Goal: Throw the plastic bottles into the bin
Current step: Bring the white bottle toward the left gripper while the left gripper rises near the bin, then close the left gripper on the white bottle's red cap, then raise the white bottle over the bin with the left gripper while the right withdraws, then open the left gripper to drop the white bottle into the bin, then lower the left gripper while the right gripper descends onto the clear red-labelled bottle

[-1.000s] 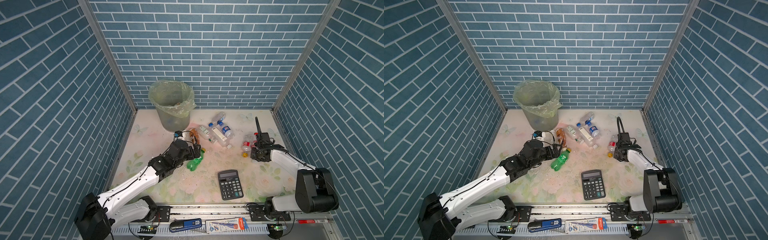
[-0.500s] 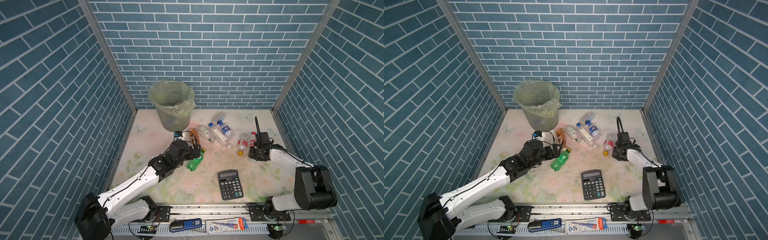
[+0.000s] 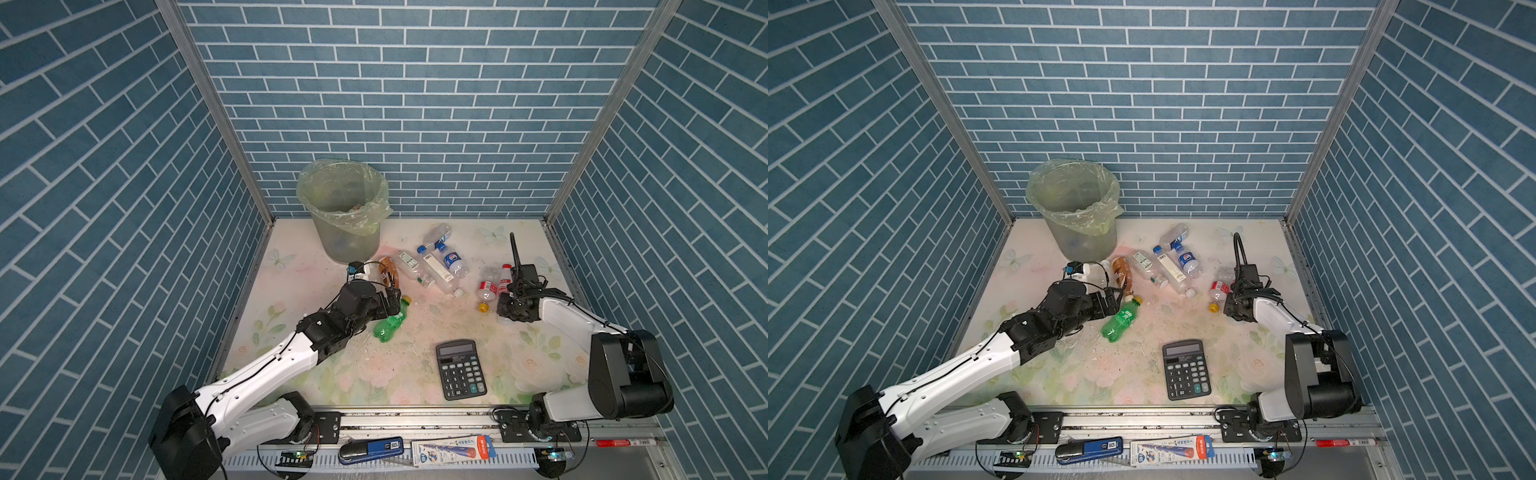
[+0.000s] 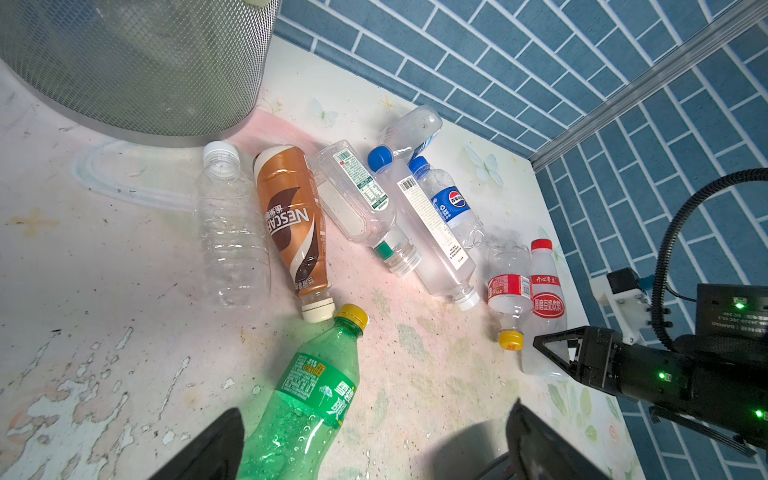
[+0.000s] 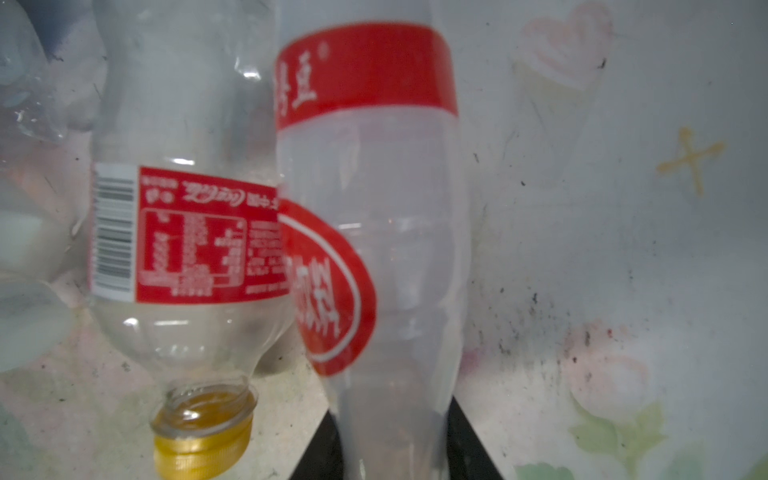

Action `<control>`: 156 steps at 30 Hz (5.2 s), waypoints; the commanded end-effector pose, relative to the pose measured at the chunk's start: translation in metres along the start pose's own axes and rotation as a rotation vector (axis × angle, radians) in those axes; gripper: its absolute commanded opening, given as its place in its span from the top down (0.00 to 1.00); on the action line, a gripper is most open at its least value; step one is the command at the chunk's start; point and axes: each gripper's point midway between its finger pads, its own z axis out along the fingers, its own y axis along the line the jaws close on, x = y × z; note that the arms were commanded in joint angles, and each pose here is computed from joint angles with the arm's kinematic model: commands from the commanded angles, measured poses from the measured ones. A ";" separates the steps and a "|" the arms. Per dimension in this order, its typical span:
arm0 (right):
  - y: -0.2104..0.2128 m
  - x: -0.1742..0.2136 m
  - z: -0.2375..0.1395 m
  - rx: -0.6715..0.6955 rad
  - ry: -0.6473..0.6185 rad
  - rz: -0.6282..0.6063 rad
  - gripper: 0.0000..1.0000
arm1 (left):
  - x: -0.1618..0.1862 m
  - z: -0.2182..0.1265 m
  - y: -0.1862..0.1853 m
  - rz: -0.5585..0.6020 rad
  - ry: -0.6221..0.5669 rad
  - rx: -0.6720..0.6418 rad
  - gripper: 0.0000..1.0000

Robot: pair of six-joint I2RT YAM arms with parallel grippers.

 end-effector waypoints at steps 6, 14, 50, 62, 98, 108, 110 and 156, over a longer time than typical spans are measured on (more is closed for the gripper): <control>0.000 -0.002 0.000 0.006 0.003 0.016 0.66 | -0.007 -0.004 -0.002 0.009 -0.021 0.001 0.01; -0.001 -0.001 -0.004 0.010 -0.003 0.012 0.66 | -0.007 -0.003 -0.003 0.008 -0.022 0.001 0.01; 0.259 -0.052 -0.203 -0.498 -0.556 -0.658 0.64 | -0.188 0.022 -0.106 -0.109 -0.061 0.342 0.01; 0.310 -0.042 -0.199 -0.587 -0.537 -0.730 0.64 | -0.180 0.035 -0.096 -0.086 -0.054 0.311 0.16; 0.309 -0.059 -0.250 -0.645 -0.710 -0.762 0.01 | -0.287 -0.035 -0.081 0.164 -0.455 -0.009 0.68; 0.339 -0.079 -0.299 -0.769 -0.793 -0.768 0.01 | -0.380 -0.135 -0.098 0.370 -0.910 -0.128 0.69; 0.346 -0.083 -0.309 -0.795 -0.806 -0.771 0.01 | -0.390 -0.151 -0.107 0.423 -0.979 -0.108 0.69; 0.307 -0.107 -0.262 -0.622 -0.697 -0.615 0.01 | -0.371 -0.029 -0.038 0.320 -0.539 -0.164 0.01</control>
